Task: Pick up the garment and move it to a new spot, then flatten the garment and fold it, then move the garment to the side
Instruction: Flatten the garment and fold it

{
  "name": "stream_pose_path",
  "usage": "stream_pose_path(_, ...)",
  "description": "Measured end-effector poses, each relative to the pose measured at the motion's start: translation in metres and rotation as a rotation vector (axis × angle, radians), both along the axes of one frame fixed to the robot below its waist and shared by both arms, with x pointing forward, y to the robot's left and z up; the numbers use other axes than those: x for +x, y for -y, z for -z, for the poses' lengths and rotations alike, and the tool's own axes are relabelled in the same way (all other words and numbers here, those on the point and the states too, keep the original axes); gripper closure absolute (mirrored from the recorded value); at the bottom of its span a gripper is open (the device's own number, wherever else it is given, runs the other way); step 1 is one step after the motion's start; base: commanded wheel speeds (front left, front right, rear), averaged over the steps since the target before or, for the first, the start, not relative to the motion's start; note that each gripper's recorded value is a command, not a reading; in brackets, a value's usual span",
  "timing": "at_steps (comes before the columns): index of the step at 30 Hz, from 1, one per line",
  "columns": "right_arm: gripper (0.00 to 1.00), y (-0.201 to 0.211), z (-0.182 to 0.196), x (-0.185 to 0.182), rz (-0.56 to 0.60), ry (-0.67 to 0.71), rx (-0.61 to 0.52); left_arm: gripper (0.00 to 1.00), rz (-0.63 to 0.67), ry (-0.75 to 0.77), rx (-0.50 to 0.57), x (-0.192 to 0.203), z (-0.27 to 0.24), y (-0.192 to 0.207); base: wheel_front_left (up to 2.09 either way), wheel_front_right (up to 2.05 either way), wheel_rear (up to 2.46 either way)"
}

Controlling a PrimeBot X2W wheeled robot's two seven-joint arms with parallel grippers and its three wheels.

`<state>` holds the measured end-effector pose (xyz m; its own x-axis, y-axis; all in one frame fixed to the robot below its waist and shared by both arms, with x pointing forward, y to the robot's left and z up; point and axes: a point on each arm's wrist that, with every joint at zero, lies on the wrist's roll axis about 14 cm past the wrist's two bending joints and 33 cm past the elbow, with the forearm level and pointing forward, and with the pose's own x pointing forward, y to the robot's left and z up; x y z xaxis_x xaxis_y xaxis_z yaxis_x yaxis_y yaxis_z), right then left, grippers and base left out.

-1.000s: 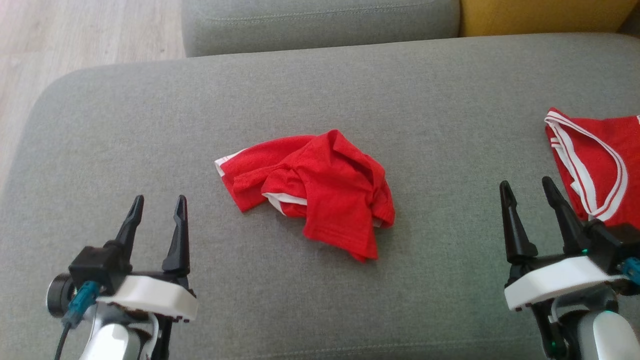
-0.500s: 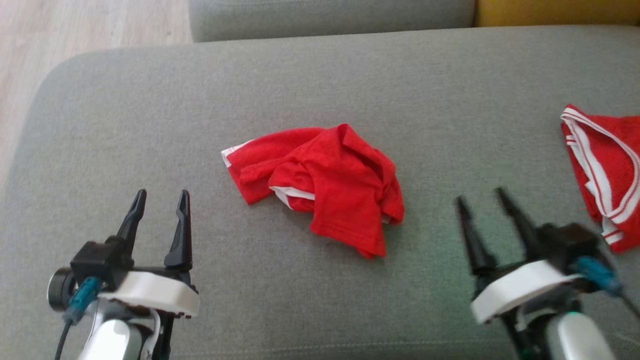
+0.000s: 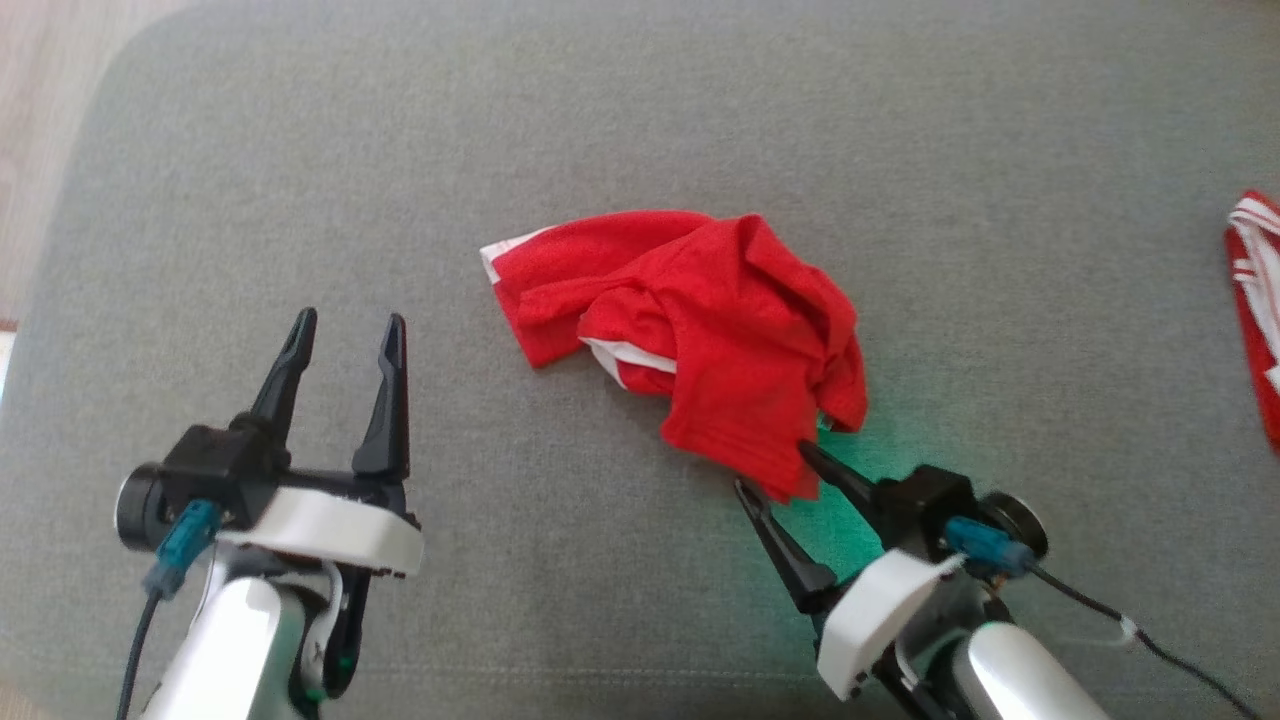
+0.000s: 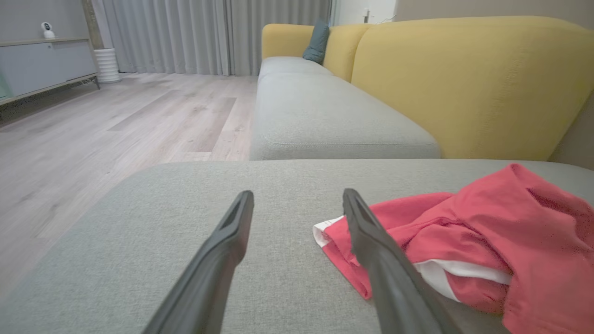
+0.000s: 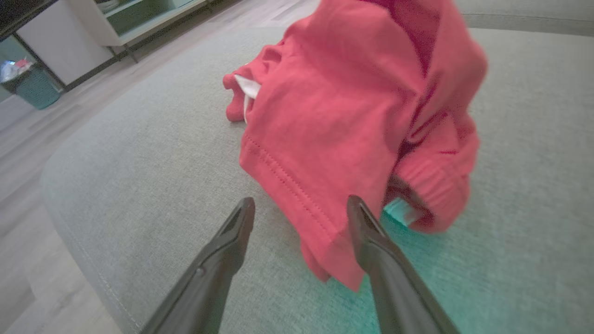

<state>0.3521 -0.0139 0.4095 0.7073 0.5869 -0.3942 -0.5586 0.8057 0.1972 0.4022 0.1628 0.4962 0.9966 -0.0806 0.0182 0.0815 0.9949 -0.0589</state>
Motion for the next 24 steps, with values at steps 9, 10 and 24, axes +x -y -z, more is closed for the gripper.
stream_pose_path(9, 0.0, -0.007, 0.028, 0.014, -0.089, -0.011, -0.112, 0.0, -0.008, -0.002, -0.008, 0.013, 0.005, -0.001, 0.0, 0.0, 0.0)
stream_pose_path(10, 0.0, -0.006, 0.032, 0.013, -0.094, -0.021, -0.121, 0.0, -0.007, -0.003, -0.012, 0.013, 0.006, 0.0, 0.0, 0.0, 0.0)
stream_pose_path(24, 1.0, -0.011, 0.023, 0.028, -0.092, 0.021, -0.072, 0.0, 0.002, -0.006, -0.013, 0.016, 0.009, 0.004, 0.0, 0.0, 0.0)
